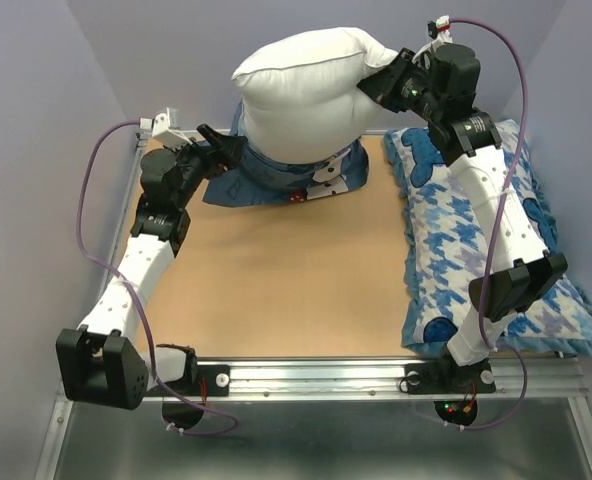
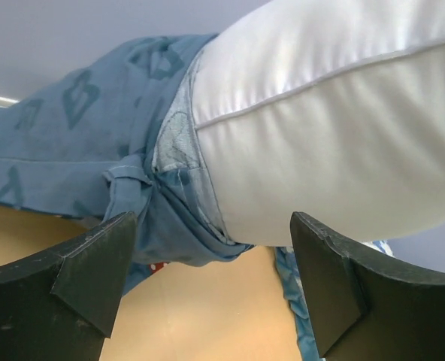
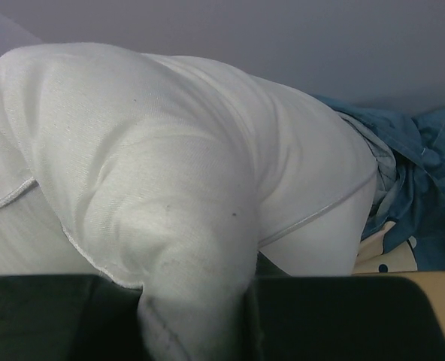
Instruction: Remove the pillowcase from the pillow
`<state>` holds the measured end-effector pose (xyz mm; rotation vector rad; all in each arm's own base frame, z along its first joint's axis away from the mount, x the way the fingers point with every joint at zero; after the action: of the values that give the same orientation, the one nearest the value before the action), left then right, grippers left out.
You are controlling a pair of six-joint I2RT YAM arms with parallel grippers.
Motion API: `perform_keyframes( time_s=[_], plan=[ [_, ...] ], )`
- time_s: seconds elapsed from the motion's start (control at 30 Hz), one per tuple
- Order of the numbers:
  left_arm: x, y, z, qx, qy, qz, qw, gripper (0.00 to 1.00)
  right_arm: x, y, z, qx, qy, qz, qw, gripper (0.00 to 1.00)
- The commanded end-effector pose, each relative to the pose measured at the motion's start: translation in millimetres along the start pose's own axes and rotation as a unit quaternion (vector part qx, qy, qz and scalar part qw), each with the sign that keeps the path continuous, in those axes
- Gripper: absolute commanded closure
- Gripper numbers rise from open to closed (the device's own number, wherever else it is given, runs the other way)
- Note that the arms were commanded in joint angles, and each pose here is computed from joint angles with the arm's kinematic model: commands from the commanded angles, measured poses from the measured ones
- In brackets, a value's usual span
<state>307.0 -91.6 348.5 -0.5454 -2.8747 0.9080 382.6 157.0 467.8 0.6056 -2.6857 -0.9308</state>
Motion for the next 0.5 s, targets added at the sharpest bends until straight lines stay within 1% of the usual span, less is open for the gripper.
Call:
perform_keyframes(
  time_s=[0.0, 0.03, 0.1, 0.17, 0.33, 0.37, 0.4, 0.47],
  plan=[
    [-17.7, -5.1, -2.8, 0.006, -0.004, 0.069, 0.998, 0.07, 38.5, 32.8, -43.9, -0.004, -0.084, -0.056, 0.995, 0.99],
    [-23.3, -0.4, 3.2, 0.013, 0.005, 0.068, 0.998, 0.08, 39.9, 34.4, -45.9, -0.005, -0.086, -0.059, 0.995, 1.0],
    [-29.5, 5.4, 9.7, 0.013, 0.004, 0.071, 0.997, 0.08, 39.9, 34.9, -48.5, -0.006, -0.087, -0.061, 0.994, 0.99],
    [-34.1, 11.8, 11.7, 0.019, 0.0, 0.066, 0.998, 0.08, 40.9, 35.7, -49.6, -0.007, -0.084, -0.064, 0.994, 0.99],
    [-48.3, 21.1, 13.8, 0.029, 0.005, 0.071, 0.997, 0.13, 45.4, 34.8, -54.2, -0.006, -0.088, -0.062, 0.994, 0.99],
    [-50.7, 21.8, 14.1, 0.029, 0.006, 0.072, 0.997, 0.16, 46.1, 34.4, -54.5, -0.005, -0.089, -0.06, 0.994, 0.99],
    [-56.4, 25.3, 16.3, 0.031, 0.013, 0.069, 0.997, 0.23, 46.5, 33.7, -55.5, -0.006, -0.09, -0.058, 0.994, 0.99],
    [-61.2, 28.7, 18.1, 0.032, 0.018, 0.065, 0.997, 0.3, 48.4, 34.6, -57.4, -0.006, -0.091, -0.059, 0.994, 0.99]
  ],
)
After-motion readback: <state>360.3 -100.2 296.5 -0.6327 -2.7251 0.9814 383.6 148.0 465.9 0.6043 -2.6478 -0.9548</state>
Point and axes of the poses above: each gripper's point midway between its finger pads, its own x axis back along the fingers, its own y axis along the line the jaws close on, z = x × y, the point moved 10 cm from there along x, back along the fingers, and after that the axes turned 2 degrees about -x, right-handed, at the moved point
